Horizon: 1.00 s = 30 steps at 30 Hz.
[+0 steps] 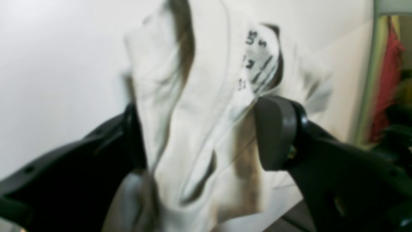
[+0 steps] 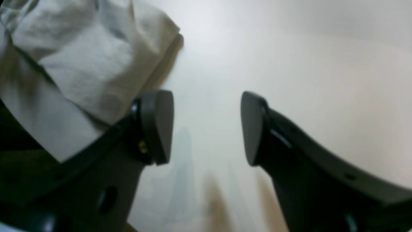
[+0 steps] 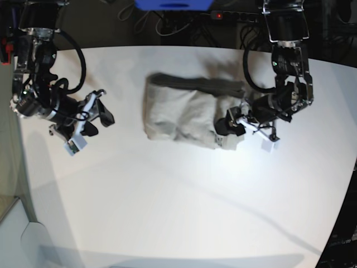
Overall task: Layout the t-shirt on the table in an organized manner, then fold the t-shirt properly
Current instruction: 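Grasp the bundle edge with the left gripper, then flip the bundle over with the left gripper and press it flat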
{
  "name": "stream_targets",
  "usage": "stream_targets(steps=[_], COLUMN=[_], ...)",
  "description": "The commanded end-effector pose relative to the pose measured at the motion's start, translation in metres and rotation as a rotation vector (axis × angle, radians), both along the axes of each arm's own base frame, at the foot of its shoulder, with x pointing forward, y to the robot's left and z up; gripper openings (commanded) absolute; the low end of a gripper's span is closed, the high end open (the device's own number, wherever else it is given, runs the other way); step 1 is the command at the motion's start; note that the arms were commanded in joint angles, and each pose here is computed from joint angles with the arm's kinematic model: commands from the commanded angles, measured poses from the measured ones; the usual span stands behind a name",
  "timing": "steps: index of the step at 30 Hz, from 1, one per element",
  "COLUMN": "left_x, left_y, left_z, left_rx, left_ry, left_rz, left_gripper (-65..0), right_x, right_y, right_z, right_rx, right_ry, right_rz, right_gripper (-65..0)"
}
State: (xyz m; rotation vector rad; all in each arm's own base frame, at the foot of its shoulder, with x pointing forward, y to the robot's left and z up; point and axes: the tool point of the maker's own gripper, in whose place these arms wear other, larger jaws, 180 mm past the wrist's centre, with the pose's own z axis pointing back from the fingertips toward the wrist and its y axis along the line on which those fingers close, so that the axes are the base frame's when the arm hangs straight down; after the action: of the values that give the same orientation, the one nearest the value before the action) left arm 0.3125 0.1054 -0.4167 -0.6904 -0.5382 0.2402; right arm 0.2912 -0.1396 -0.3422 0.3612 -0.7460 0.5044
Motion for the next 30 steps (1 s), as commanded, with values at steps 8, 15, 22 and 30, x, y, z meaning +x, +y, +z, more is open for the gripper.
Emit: stream_targets(steps=[8, 15, 22, 30], left_x=[-0.014, -0.008, 0.009, 0.053], left_y=[-0.018, -0.029, -0.039, -0.065], left_z=[-0.04, -0.056, -0.052, -0.025], left_rx=[0.032, 0.084, 0.189, 0.512], left_ry=[0.08, 0.129, 0.112, -0.05], left_rz=[-0.04, -0.144, -0.303, -0.612], left_gripper=[-25.9, -64.6, -64.7, -64.7], right_x=[0.014, 0.016, -0.005, -0.025], right_y=[-0.036, -0.091, -0.169, -0.215], right_z=[0.024, 0.04, 0.054, 0.068], right_rx=[-0.009, -0.029, -0.103, -0.125], right_ry=[-0.083, -0.13, -0.112, -0.142], right_rz=[-0.086, -0.252, -0.466, -0.609], right_gripper=[-30.6, -30.6, -30.6, -30.6])
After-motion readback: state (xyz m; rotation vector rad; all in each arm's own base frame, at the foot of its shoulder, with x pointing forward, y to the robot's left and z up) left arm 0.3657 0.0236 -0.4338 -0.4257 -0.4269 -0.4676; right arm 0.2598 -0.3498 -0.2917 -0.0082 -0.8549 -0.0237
